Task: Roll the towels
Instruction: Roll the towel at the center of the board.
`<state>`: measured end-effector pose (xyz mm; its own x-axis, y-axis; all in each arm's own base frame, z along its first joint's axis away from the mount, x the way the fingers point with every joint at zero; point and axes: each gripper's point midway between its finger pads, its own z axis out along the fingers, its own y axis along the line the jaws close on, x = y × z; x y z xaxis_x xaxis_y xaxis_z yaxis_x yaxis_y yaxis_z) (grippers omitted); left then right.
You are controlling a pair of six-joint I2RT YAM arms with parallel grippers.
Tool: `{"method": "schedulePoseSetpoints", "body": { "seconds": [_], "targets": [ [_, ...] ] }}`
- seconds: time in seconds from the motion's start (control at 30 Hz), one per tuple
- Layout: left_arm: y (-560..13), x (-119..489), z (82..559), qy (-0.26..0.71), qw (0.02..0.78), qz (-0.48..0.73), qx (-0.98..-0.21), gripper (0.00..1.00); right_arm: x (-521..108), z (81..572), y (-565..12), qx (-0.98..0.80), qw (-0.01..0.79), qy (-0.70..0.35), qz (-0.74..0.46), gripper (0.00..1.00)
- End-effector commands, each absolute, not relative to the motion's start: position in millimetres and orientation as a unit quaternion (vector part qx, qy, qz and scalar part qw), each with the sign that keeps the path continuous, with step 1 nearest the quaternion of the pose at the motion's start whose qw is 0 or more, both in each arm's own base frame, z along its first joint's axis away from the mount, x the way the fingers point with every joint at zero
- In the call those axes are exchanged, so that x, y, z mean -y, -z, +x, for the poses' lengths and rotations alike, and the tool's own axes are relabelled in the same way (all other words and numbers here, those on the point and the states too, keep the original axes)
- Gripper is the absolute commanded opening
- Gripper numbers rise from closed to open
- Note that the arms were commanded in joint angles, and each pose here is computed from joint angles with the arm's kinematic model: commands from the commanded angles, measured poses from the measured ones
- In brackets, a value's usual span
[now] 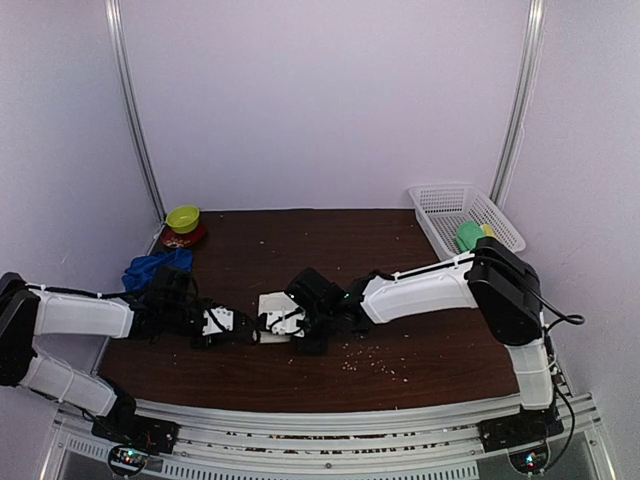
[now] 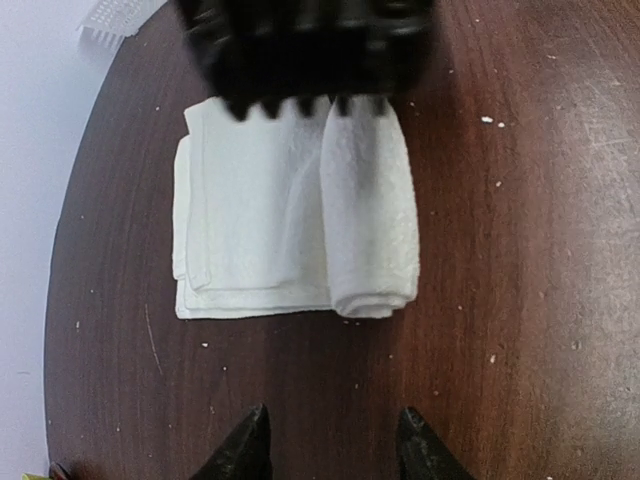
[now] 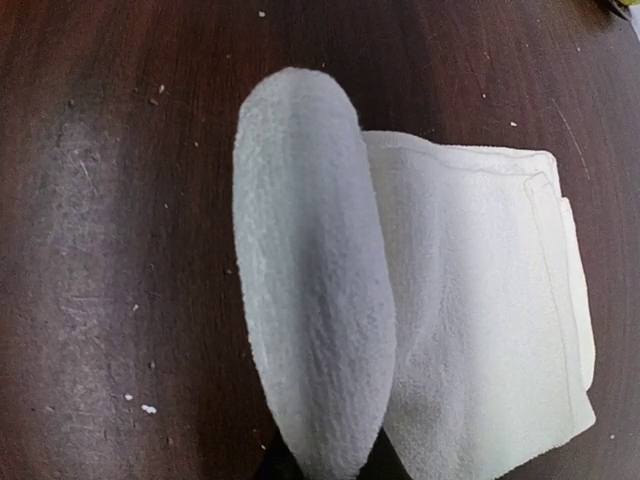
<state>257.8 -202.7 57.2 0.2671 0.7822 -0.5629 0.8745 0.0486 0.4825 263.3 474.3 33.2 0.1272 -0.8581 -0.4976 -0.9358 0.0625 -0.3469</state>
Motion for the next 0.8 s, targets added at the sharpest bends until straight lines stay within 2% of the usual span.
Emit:
{"method": "schedulePoseSetpoints", "body": {
  "seconds": [0.0, 0.33, 0.63, 0.77],
  "targets": [
    [-93.2, 212.8, 267.6, 0.020, 0.494, 0.688, -0.530, 0.43, -456.4, 229.4, 4.7, -0.700, 0.175, -0.127, -0.680, 0.08],
    [-79.9, 210.7, 243.2, -0.005, 0.504, 0.720, -0.478, 0.44, -464.5, 218.4, 7.4, -0.736, 0.052, -0.206, -0.643, 0.10],
    [-69.1, 221.7, 220.7, -0.038, 0.515, 0.751, -0.411, 0.45, -466.2, 237.1, 14.2, -0.774, 0.021, -0.246, -0.583, 0.10],
    [-70.1, 228.2, 221.0, -0.053, 0.528, 0.741, -0.412, 0.46, -472.0, 234.5, 14.7, -0.773, 0.010, -0.260, -0.579, 0.10]
  ]
}}
